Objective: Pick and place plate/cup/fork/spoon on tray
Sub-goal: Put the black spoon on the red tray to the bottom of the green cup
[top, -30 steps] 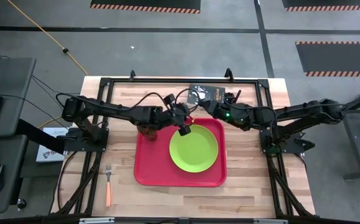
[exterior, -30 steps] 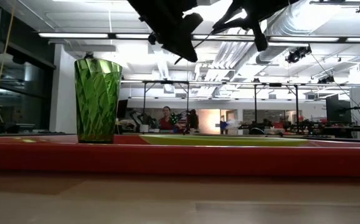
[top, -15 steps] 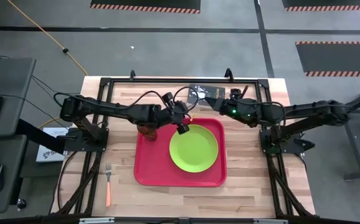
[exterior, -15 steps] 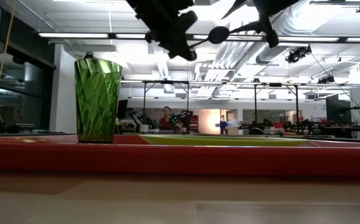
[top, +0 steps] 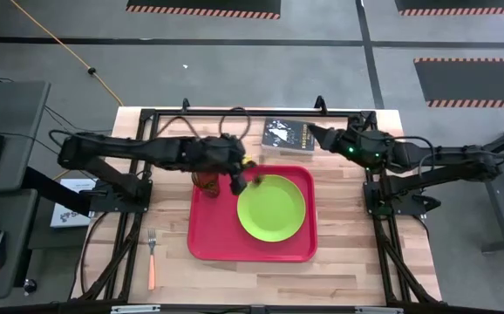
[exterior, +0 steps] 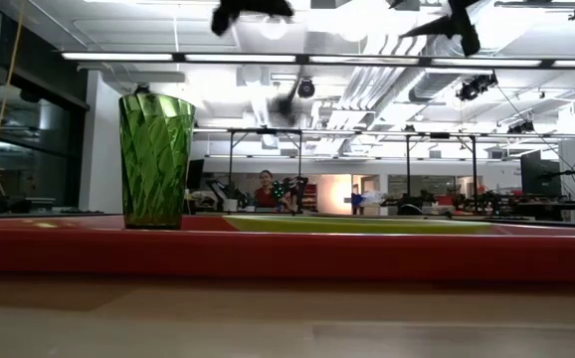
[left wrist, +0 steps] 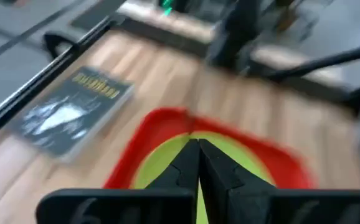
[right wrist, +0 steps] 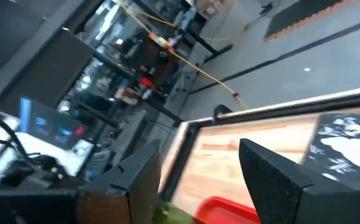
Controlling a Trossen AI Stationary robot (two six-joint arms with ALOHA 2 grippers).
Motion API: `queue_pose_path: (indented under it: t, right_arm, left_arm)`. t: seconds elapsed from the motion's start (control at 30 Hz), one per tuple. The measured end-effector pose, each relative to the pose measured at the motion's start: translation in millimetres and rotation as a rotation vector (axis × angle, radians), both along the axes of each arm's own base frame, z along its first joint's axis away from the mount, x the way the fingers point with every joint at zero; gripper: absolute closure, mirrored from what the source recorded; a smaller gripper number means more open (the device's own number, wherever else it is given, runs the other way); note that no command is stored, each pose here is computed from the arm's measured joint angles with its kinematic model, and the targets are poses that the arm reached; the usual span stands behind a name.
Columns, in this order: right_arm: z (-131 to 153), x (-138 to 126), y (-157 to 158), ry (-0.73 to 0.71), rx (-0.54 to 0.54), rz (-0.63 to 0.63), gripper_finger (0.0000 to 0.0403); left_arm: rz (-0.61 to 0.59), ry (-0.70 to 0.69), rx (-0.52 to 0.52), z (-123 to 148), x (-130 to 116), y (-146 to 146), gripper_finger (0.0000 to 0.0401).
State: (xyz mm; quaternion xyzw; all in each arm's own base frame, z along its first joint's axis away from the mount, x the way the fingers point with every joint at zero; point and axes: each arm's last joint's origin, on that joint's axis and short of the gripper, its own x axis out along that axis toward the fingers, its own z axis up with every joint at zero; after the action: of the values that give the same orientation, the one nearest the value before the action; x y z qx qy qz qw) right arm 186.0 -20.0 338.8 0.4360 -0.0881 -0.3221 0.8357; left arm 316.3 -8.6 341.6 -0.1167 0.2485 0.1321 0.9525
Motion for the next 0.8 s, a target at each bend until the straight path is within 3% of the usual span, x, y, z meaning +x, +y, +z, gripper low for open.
queue_pose_path:
  t: [0.13,0.3,0.67,0.8]
  right_arm:
    - [-1.4,-3.9,0.3,0.028,0.002,0.01,0.0196]
    - [-3.9,-3.3,0.6,0.035,0.028,0.018,0.0196]
    - [-9.2,1.9,1.6,0.059,0.058,0.055,0.0196]
    - [-17.2,8.4,4.4,0.116,0.098,0.161,0.0196]
  left_arm:
    - [-0.034,-0.046,-0.069,9.9,-20.0,-15.3,0.04]
    - [0.017,-0.035,-0.101,0.5,-39.8,-28.3,0.04]
    - [0.014,-0.078,-0.088,-0.3,-44.7,-39.3,0.0401]
    - [0.012,-0.075,-0.068,-0.3,-44.5,-38.4,0.0401]
